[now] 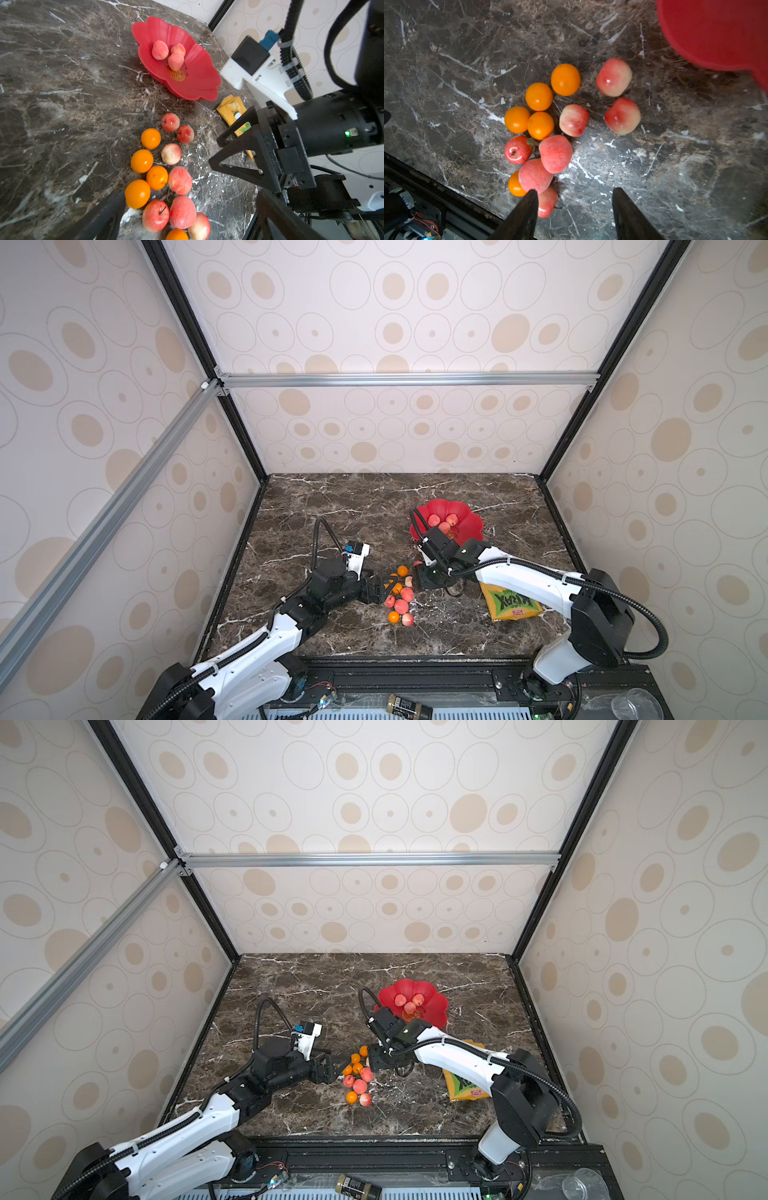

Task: Arrange fruit in a fruit bowl
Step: Pick up the fruit from the center of the table.

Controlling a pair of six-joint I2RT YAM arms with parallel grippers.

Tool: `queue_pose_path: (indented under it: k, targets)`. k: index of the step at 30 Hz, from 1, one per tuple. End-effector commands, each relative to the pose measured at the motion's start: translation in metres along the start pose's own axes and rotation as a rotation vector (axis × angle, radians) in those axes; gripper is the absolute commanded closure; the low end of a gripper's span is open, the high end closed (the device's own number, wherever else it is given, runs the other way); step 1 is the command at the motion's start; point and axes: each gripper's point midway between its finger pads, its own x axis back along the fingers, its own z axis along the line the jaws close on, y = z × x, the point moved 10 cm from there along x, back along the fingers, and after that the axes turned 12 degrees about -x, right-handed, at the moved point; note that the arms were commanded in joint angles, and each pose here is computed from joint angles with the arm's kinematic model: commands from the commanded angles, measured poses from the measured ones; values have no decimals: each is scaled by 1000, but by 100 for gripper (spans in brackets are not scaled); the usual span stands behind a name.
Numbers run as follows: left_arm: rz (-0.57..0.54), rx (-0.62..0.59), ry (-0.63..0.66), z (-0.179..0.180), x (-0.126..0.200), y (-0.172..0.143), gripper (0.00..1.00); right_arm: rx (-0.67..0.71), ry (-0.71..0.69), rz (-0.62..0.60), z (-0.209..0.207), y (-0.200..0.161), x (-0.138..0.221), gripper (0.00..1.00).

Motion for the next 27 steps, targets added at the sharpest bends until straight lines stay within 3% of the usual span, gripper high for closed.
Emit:
queue_pose_path:
  k: [1, 27]
  targets:
    - [30, 22, -2, -2, 6, -8, 1, -41, -49, 13, -1, -4, -11, 40]
    - [-9, 36, 37, -1, 15, -12, 1, -15, -72, 90, 21, -10, -44, 40]
